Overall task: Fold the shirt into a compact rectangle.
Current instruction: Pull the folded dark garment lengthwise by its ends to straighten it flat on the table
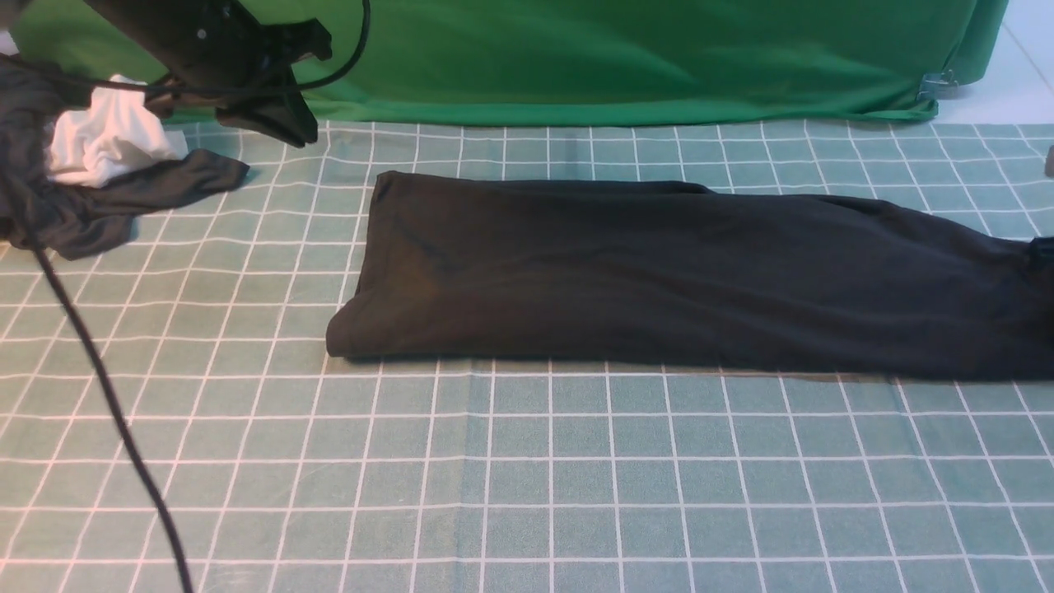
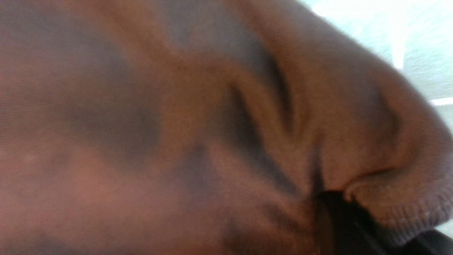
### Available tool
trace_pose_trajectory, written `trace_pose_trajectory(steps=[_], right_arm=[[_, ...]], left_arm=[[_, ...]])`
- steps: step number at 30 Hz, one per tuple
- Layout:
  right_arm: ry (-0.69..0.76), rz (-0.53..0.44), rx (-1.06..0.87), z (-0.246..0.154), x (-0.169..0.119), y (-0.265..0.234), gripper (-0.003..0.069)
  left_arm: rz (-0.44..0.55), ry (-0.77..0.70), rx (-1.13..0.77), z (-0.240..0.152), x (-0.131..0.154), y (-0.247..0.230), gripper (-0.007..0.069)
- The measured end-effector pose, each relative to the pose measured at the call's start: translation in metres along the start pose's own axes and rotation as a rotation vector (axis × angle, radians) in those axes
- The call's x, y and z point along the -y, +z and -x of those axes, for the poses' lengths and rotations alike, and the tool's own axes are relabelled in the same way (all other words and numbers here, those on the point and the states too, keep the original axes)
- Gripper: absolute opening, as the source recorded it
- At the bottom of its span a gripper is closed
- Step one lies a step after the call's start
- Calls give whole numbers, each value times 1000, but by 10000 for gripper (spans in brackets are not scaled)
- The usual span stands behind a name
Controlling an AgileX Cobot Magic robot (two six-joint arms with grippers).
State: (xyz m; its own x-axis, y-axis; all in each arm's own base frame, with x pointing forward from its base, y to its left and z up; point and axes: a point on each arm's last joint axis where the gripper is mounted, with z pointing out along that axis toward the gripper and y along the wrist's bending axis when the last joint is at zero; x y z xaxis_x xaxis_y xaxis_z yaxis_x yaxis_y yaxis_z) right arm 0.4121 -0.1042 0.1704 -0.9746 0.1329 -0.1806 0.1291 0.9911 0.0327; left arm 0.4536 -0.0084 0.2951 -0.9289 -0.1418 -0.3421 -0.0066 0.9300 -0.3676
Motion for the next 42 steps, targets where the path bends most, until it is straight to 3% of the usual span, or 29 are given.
trace_pose_trajectory(steps=[4, 9, 12, 14, 22, 26, 34, 37, 41, 42], right_arm=[[-4, 0, 6, 0, -3, -4, 55], [-9, 1, 2, 0, -5, -4, 55], [-7, 1, 2, 0, -5, -4, 55], [-7, 1, 2, 0, -5, -4, 55], [-6, 2, -5, 0, -5, -4, 55], [-7, 2, -5, 0, -6, -4, 55], [-6, 3, -9, -1, -6, -4, 55], [-6, 2, -9, -1, -6, -4, 55], [0, 2, -8, -1, -6, -4, 55], [0, 2, -8, -1, -6, -4, 55]], left_arm=[[-13, -7, -68, -28, 15, -3, 13], [30, -52, -211, -63, 20, 31, 49], [116, -65, -228, -74, 18, 47, 116], [177, -33, -222, -79, 21, 54, 227], [232, -22, -203, -97, 22, 77, 538], [233, -47, -152, -103, 16, 90, 594], [178, -122, -171, -111, 11, 120, 551], [167, -103, -170, -110, 11, 122, 462], [150, -111, -160, -109, 11, 125, 218], [147, -114, -158, -109, 12, 125, 204]])
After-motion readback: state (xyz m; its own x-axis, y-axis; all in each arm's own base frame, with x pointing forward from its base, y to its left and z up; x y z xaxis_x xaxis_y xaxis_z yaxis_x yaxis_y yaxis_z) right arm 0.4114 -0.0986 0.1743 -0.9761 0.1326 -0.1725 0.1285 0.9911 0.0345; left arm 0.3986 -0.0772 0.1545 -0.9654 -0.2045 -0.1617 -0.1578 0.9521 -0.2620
